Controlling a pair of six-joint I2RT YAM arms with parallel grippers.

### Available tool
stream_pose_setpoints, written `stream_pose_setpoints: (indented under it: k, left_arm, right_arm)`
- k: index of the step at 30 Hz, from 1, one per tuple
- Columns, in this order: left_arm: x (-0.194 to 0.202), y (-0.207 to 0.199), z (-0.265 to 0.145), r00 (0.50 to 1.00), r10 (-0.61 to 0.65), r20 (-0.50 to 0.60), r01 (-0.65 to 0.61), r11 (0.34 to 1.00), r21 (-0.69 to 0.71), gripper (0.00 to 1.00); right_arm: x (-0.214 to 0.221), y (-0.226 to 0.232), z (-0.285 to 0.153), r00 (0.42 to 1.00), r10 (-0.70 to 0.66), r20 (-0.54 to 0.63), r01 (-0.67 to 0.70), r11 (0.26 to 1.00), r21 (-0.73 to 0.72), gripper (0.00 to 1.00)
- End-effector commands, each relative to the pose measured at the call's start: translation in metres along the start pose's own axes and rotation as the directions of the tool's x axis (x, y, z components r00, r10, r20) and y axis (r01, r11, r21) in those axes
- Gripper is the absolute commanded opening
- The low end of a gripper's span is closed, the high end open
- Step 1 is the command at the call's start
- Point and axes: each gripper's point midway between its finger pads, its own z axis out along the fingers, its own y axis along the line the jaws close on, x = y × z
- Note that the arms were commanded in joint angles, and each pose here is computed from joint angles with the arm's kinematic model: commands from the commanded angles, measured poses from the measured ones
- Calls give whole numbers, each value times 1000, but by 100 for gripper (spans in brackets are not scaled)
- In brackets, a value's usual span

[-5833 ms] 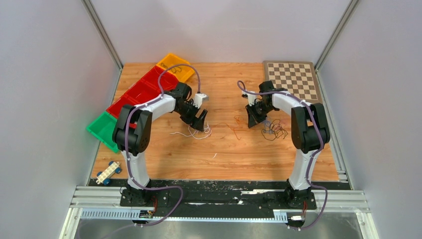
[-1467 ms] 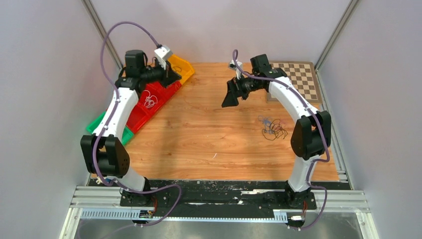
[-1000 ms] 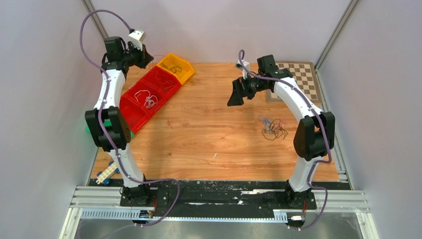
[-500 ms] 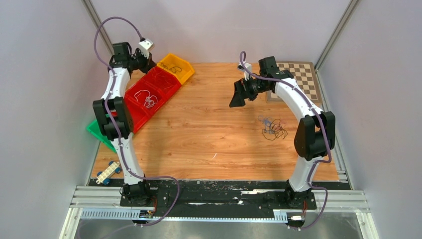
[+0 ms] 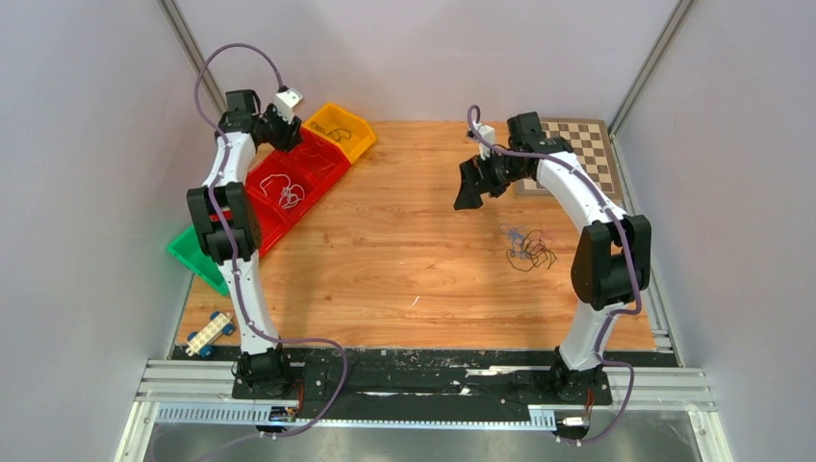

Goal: Untangle the cables

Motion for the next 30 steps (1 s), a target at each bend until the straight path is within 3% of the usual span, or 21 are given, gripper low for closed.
stream_pose_setpoints:
  k: [1,6,10,12,15,19,21,25,30]
  left_arm:
    - [-63,17,-39,992,75,100,-66,994,-90,54]
    - [-97,12,-67,984,90,156,-72,991,-116,70]
    - [-96,8,-74,989,63,136,-46,992,-118,74]
    - [-87,4,-74,994,3,107,8,994,-106,74]
    - [-70,-12,-72,981,-191,48,193,979,-60,75]
    - [-62,-49,-73,924,-382,15,381,923,44,92]
    - [-57,-55,-70,914,-405,14,405,914,6,94]
    - [-30,-57,-56,925,-365,-102,359,931,-72,91]
    - [-14,-73,-39,914,-355,-196,360,933,-13,84]
  right_arm:
    - [7,-24,-13,1000,-23,-19,24,997,79,100]
    - [27,-43,-22,997,1,-74,9,990,144,98]
    - [45,-47,-29,994,24,-107,-6,986,169,97]
    - [50,-47,-33,993,24,-114,-3,984,180,96]
    - [58,-47,-38,991,19,-130,7,980,201,96]
    - [78,-61,-44,982,41,-186,11,962,271,94]
    - [86,-69,-46,977,67,-202,-4,955,295,93]
    - [88,-76,-45,975,92,-201,-29,955,295,92]
    - [85,-78,-43,976,98,-196,-39,957,288,92]
